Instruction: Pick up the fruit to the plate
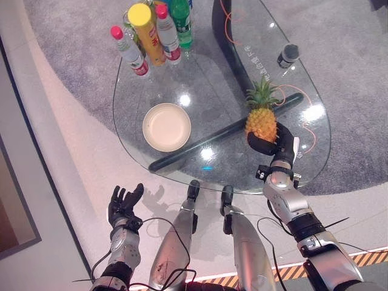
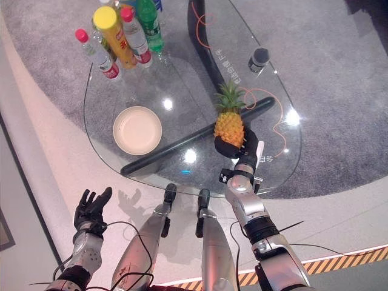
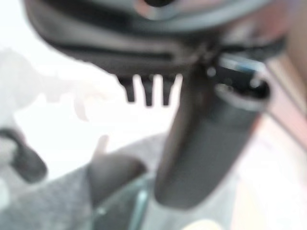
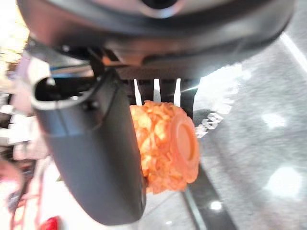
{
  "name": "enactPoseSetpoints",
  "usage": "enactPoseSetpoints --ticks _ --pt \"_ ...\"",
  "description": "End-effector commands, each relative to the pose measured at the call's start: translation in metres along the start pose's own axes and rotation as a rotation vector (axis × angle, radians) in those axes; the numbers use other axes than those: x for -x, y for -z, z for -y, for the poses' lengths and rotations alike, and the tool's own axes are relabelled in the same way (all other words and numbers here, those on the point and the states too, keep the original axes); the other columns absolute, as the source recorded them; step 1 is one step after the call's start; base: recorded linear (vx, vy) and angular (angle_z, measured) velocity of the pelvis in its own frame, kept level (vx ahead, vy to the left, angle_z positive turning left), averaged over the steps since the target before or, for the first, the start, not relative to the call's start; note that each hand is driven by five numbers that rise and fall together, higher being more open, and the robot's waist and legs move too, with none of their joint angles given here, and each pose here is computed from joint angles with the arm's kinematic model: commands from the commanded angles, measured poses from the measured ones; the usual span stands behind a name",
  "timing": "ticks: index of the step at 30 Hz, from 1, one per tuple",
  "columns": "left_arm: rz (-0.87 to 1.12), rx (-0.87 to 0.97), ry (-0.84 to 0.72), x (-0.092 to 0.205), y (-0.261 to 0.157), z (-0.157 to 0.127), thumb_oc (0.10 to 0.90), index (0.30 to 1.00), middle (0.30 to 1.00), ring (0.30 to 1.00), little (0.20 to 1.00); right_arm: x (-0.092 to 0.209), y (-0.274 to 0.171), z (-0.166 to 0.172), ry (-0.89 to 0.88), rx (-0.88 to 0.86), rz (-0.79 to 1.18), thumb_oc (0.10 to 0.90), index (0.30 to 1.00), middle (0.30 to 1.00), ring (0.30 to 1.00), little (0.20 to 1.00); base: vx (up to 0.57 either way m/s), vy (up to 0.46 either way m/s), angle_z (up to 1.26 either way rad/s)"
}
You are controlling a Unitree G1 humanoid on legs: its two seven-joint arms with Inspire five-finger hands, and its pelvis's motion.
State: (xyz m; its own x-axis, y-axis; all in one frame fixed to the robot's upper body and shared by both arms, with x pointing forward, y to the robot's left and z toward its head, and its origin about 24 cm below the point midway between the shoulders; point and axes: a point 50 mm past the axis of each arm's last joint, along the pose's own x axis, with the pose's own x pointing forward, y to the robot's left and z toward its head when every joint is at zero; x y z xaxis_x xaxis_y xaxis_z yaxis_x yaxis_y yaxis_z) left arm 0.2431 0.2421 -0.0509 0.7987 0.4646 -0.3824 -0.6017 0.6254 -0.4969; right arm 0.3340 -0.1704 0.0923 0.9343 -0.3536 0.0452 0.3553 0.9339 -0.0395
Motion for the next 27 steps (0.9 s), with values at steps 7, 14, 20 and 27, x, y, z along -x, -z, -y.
enactPoseSetpoints --ticks 7,14,20,27 --pt "0.175 0.062 0.252 0.007 -0.042 0.038 0.8 0.9 0.9 0.9 0.9 0.024 -0.079 -0.01 -0.239 -0.042 0.46 0.1 0.3 0.3 0.3 0.2 0.0 0.0 0.0" --pt "0.076 0.104 0.558 0.026 -0.041 0.079 0.8 0.9 0.9 0.9 0.9 0.037 -0.097 -0.02 -0.432 0.072 0.564 0.1 0.3 0.3 0.3 0.2 -0.02 -0.013 0.06" --pt "0.058 0.117 0.789 0.045 -0.057 0.113 0.8 0.9 0.9 0.9 0.9 0.045 -0.1 -0.03 -0.615 0.191 0.601 0.1 0.3 0.3 0.3 0.2 -0.01 -0.012 0.04" --pt "0.018 0.106 0.946 0.06 -0.065 0.136 0.8 0.9 0.9 0.9 0.9 0.059 -0.105 -0.048 -0.811 0.267 0.648 0.1 0.3 0.3 0.3 0.2 -0.01 -0.025 0.09"
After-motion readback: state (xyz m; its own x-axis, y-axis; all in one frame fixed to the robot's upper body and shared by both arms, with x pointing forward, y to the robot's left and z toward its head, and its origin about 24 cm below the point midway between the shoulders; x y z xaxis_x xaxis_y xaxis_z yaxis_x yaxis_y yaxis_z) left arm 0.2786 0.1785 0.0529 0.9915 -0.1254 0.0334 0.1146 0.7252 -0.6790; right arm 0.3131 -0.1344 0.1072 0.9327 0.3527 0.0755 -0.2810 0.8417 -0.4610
